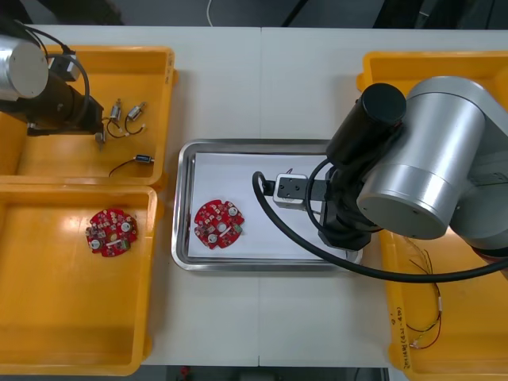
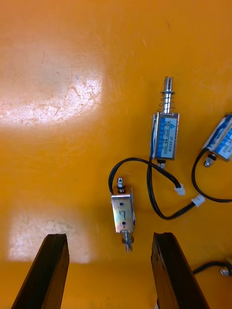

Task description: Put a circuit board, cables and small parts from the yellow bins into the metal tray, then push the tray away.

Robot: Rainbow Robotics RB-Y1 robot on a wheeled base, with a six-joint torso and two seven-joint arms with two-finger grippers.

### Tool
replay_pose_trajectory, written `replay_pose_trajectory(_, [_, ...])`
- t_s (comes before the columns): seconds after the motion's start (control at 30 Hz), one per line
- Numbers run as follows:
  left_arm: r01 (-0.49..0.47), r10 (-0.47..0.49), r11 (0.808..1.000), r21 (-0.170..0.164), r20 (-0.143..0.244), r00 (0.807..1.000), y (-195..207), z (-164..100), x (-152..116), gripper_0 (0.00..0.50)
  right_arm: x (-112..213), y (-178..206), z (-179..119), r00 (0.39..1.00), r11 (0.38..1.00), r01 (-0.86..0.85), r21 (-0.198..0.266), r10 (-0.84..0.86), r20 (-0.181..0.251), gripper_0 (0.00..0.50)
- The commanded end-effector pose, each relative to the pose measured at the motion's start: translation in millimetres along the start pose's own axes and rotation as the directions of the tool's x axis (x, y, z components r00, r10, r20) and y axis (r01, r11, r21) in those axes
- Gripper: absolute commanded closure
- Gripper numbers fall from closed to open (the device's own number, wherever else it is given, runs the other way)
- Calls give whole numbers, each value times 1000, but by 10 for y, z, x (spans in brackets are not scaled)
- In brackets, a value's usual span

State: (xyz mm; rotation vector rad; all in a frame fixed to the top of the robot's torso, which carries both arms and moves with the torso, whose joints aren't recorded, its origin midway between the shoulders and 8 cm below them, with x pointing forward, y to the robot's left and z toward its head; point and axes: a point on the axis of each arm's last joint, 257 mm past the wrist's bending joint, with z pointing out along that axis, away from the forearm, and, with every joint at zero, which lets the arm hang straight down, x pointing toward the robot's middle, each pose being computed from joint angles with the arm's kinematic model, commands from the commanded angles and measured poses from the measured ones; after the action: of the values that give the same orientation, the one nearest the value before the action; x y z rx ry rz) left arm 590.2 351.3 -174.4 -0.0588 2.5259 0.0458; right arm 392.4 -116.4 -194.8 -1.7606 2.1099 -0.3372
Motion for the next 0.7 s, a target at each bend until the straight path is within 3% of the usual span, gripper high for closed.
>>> replay_pose_trajectory(0.03, [-112,115,992,-49,55,992,66,-60,-262,0,-155,-82,2,999,999,48,18,-48,3,500])
replay_pose_trajectory(0.17, [-128,131,990,-52,39,991,32,10,-193,0,-106,-107,72,998,998,53,23,-53,-25,500])
replay_pose_trajectory(0.3, [-138,140,989,-53,32,990,-3,66,-153,0,-153,-160,108,999,998,45,33,-44,-17,500])
replay_pose_trajectory(0.7, [-132,136,990,-55,68,988,-13,229,-195,0,-344,-155,202,1000,999,27,27,-28,13,500])
